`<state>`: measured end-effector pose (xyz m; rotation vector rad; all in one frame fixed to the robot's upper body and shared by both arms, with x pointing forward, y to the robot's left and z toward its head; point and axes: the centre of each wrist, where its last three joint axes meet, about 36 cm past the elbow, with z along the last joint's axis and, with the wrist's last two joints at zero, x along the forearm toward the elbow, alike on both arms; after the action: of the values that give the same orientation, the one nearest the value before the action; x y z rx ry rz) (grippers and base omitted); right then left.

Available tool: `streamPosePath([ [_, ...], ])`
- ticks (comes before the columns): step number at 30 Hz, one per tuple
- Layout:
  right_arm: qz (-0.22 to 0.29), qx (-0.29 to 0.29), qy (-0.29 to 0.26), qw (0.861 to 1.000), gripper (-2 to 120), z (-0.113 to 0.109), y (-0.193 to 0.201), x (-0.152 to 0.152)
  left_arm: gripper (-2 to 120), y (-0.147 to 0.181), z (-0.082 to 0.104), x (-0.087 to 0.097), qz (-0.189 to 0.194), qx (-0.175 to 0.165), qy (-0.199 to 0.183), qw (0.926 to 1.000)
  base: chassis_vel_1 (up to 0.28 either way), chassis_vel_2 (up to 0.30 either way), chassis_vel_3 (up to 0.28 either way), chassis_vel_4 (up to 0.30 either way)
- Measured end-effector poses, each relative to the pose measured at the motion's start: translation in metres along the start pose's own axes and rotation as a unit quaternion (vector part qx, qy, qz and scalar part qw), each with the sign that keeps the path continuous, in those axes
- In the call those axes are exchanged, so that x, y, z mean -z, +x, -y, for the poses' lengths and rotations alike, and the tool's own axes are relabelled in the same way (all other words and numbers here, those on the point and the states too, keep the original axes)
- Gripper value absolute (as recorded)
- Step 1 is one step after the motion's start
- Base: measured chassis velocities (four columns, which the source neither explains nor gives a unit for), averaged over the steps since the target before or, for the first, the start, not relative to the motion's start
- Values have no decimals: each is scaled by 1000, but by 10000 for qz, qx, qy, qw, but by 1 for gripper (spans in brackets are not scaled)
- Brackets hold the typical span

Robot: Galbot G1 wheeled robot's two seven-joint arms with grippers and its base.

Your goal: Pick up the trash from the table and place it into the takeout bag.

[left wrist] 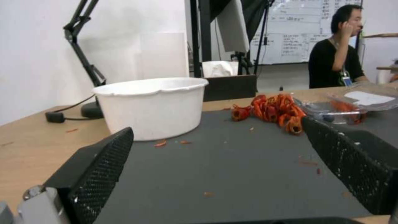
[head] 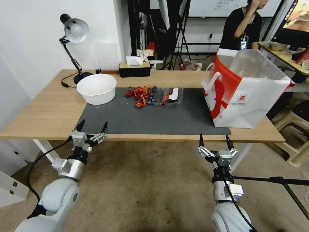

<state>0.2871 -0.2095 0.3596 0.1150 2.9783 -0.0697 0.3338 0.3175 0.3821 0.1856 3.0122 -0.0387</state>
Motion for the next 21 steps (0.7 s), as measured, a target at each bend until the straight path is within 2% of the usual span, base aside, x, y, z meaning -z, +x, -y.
streamPosePath([
  [11,-14,14,-16,10000,100,-2,-2,-1,100,15,-6,-4,-28,171,-1,9999,0,0,0,0],
  [21,-29,73,-17,10000,100,-2,-2,-2,100,20,-7,-8,-16,127,25,9999,0,0,0,0],
])
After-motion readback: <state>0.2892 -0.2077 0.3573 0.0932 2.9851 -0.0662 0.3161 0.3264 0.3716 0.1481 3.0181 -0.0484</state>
